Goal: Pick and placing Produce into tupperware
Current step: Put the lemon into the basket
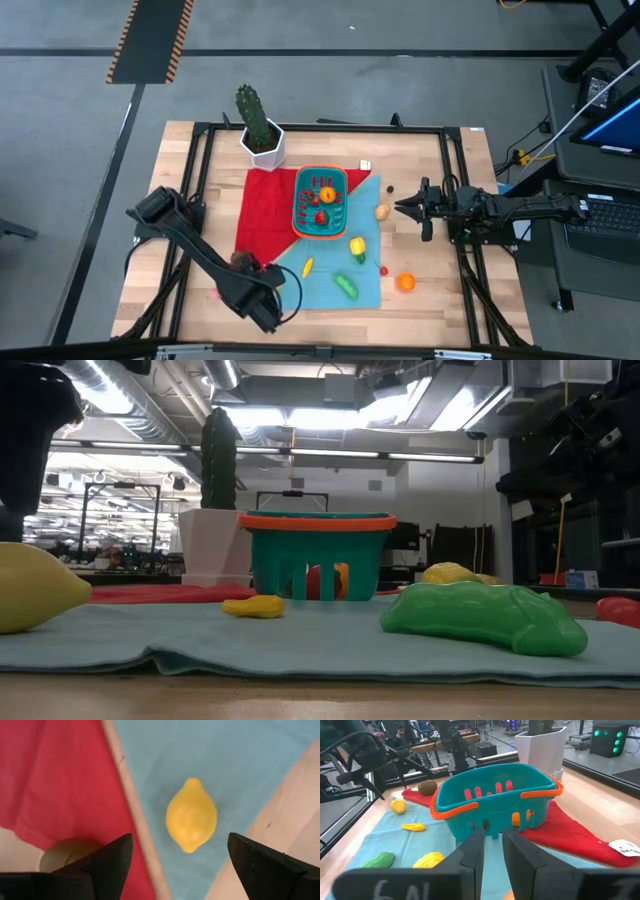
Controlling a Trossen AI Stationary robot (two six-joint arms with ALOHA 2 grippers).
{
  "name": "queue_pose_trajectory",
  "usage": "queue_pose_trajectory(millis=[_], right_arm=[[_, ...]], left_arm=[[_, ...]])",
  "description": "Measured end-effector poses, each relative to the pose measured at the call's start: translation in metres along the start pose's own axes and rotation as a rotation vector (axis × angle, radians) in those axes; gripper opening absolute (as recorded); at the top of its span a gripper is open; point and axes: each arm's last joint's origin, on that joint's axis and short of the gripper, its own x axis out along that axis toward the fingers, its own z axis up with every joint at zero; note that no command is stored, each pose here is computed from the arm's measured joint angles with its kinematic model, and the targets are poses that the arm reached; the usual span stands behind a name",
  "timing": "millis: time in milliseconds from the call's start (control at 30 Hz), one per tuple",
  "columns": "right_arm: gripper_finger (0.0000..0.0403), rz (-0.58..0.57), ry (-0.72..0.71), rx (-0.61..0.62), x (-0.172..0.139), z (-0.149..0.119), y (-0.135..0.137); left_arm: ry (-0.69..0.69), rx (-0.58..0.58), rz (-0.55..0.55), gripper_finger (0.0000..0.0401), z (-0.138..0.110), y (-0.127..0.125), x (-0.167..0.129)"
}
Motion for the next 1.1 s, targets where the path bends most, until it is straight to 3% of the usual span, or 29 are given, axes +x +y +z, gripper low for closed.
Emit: queue_pose_trajectory(millis=[367, 1100], right_arm=[[0.0073, 0.002, 0.001, 0.003, 0.0000, 0.0000, 0.0000], [0.0073, 0.001, 0.000, 0.005, 0.0000, 0.0000, 0.0000]], left_arm=[[-0.146, -0.016, 0.009, 0.0314, 0.0054, -0.0035, 0.0012], [-0.077, -0.034, -0.052, 0.0314, 0.0052, -0.0061, 0.0060]])
